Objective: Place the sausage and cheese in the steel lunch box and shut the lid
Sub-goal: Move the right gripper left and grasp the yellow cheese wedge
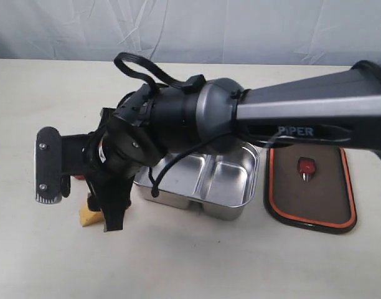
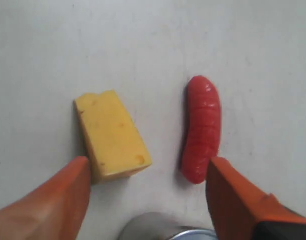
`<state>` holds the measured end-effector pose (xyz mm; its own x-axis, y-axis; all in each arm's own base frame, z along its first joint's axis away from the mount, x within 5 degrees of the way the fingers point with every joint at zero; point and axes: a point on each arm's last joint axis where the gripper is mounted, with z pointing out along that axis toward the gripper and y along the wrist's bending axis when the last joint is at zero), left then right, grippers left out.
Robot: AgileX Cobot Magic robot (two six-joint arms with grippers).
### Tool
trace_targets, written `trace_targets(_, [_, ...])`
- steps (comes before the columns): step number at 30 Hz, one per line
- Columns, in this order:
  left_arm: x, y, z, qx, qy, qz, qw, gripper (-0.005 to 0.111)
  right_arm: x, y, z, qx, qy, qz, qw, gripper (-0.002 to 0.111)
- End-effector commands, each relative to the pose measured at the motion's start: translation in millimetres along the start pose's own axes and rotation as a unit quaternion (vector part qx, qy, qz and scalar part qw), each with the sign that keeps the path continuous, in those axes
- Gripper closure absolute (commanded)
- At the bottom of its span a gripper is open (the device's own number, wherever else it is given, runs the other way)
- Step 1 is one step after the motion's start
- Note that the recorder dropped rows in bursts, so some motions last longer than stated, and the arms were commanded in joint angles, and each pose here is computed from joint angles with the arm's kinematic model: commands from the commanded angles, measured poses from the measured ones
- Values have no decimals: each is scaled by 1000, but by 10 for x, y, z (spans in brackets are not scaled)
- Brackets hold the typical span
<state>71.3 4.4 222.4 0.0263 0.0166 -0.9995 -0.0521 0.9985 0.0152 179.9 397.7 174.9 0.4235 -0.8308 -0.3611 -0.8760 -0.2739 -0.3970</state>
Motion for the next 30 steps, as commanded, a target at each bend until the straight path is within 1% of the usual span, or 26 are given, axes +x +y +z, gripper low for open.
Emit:
trace_targets(1, [-9,2,-8,0,-7,-1,1000,107,19,85,92,-35,34,-7,999,45])
trace_targets(9, [-9,2,-8,0,-7,-1,1000,107,-50,8,196,-30,31,-7,999,45])
trace_targets(13, [-9,2,-8,0,-7,-1,1000,107,-46,8,373,-51,55,-11,997,45])
trace_targets(18, [-9,2,-8,0,-7,-1,1000,107,-29,28,473,-58,62,-11,996,45])
trace_targets(19, [-9,2,-8,0,-7,-1,1000,107,-16,41,493,-63,67,-11,996,47])
trace_targets(21, [-9,2,-8,0,-7,-1,1000,107,-6,52,500,-67,71,-11,995,56])
trace_targets(22, [-9,2,-8,0,-7,-1,1000,107,0,61,506,-71,73,-9,995,69])
trace_targets(23, [-9,2,-8,0,-7,-1,1000,107,-2,63,506,-72,72,-7,995,77])
trace_targets(24, [-9,2,-8,0,-7,-1,1000,107,-3,64,506,-73,71,-5,995,95])
trace_targets(25, [-9,2,-8,0,-7,-1,1000,107,-4,65,506,-73,71,-5,995,104])
trace_targets(26, [-9,2,-8,0,-7,-1,1000,107,-14,74,506,-77,67,7,995,108])
trace_targets(28, [-9,2,-8,0,-7,-1,1000,107,-21,84,486,-85,66,16,994,108])
trace_targets(30, [-9,2,-8,0,-7,-1,1000,107,-82,39,367,-77,50,43,995,108])
